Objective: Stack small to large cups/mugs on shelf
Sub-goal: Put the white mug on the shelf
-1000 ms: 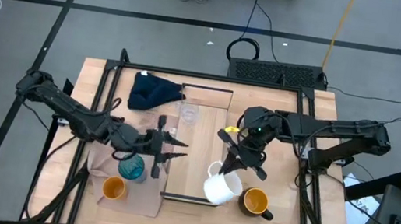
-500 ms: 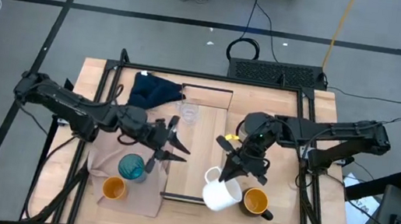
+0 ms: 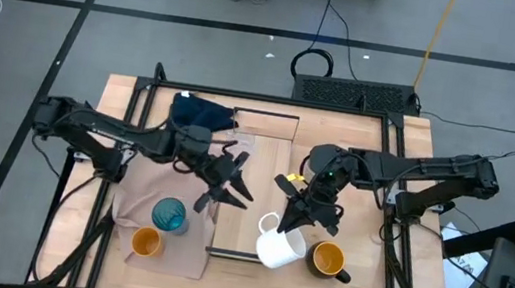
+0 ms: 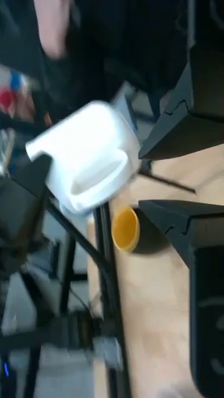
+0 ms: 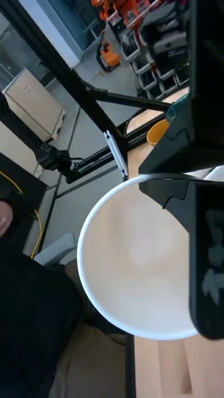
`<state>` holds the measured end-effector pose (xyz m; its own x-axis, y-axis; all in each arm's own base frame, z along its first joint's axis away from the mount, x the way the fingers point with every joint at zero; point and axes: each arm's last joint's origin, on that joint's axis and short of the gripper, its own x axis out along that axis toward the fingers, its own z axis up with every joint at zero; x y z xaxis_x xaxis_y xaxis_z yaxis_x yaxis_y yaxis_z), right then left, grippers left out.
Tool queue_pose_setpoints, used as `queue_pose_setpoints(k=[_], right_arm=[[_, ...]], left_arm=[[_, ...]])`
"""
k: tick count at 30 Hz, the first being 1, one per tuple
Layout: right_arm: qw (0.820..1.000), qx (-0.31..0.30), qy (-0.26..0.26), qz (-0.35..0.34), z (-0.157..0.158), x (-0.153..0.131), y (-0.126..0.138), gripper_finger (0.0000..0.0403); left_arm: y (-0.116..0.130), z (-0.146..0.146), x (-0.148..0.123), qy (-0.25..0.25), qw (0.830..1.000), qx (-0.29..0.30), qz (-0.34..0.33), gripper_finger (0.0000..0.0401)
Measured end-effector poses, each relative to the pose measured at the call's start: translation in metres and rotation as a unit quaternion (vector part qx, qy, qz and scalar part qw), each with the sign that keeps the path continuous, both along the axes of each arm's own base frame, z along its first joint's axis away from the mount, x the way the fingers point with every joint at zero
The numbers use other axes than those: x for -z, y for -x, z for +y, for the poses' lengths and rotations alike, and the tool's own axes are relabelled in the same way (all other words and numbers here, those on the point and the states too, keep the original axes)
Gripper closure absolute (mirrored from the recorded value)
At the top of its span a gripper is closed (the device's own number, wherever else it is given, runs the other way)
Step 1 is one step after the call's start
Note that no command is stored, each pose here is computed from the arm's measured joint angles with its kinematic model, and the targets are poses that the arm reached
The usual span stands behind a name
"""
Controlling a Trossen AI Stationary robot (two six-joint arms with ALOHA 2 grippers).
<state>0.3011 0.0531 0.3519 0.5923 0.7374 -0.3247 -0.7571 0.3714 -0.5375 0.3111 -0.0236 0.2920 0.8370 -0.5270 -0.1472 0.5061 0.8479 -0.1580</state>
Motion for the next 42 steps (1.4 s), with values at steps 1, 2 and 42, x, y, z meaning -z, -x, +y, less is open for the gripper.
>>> queue_pose_setpoints(k=[1,2,42], right_arm=[[1.000,-0.001,0.002,0.001,0.000,0.000,0.000,0.0403],[1.000,-0.002,0.004,0.005,0.000,0.001,0.001,0.0403],[1.000,0.012,0.018,0.006,-0.012,0.020,-0.021,0.0403]], left_arm=[[-0.002,0.003,0.001,0.006,1.000,0.016,-0.007,0.0288],[-0.004,0.006,0.001,0.017,0.999,0.030,-0.010,0.0288],[-0.035,0.020,0.024,0.123,0.989,0.082,-0.004,0.0210]])
